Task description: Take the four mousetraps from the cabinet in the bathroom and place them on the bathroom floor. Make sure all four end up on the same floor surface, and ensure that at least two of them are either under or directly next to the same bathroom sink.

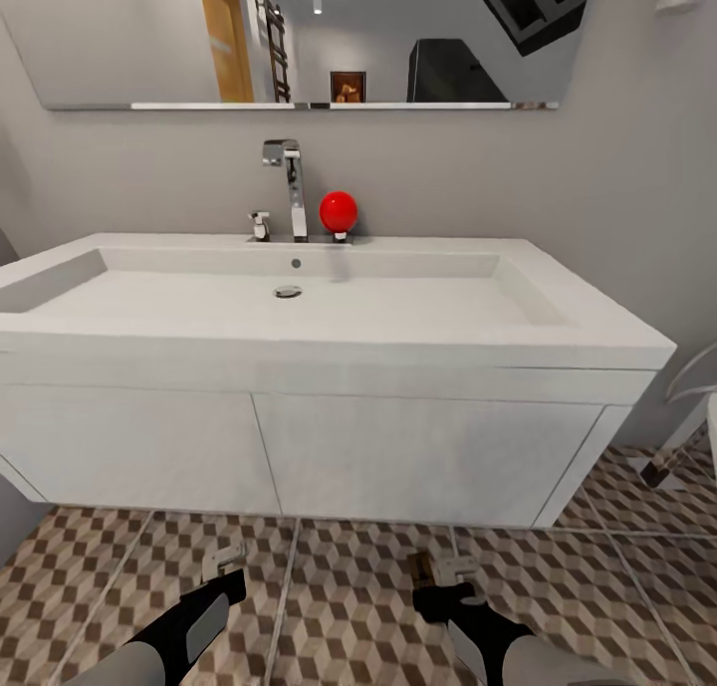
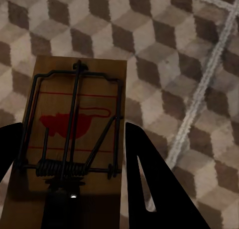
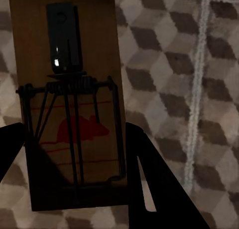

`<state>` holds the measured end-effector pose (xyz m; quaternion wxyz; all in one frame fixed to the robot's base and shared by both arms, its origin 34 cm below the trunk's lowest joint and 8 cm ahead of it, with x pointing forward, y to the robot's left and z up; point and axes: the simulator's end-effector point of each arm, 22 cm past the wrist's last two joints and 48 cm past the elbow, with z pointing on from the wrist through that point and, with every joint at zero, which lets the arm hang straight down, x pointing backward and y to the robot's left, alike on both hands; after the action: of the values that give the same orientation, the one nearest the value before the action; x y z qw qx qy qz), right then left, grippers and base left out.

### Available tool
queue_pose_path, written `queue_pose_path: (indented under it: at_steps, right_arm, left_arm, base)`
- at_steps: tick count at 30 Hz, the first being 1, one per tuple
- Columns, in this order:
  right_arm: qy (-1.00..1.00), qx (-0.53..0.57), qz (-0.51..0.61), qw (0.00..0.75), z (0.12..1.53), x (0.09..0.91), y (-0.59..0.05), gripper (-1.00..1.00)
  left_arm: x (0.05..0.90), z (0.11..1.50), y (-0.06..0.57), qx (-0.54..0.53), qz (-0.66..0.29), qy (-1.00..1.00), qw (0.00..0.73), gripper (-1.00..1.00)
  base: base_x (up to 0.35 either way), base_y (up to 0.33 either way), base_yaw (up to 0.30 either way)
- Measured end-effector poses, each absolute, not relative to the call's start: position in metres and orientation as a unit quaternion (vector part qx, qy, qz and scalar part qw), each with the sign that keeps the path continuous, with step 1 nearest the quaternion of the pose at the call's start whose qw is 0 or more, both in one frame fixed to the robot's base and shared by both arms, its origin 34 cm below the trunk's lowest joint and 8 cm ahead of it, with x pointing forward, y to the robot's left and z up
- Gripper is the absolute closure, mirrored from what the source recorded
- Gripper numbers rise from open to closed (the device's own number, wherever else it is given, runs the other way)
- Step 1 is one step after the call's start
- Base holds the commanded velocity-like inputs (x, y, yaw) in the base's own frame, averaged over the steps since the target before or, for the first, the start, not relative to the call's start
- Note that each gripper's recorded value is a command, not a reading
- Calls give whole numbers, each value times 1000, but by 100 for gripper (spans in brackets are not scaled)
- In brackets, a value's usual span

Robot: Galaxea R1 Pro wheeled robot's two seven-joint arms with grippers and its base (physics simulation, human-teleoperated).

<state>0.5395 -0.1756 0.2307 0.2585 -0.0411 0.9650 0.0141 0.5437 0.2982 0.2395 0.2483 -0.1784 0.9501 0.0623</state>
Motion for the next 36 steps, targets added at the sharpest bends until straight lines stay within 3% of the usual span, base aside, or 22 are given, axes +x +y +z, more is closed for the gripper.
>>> queue_pose_path:
  at_steps: [36]
  right_arm:
    - [975,-35,10,221,183,512,-180,100]
  left_arm:
    - [524,196,300,-176,67,956,225,100]
  base:
    - [3,0,0]
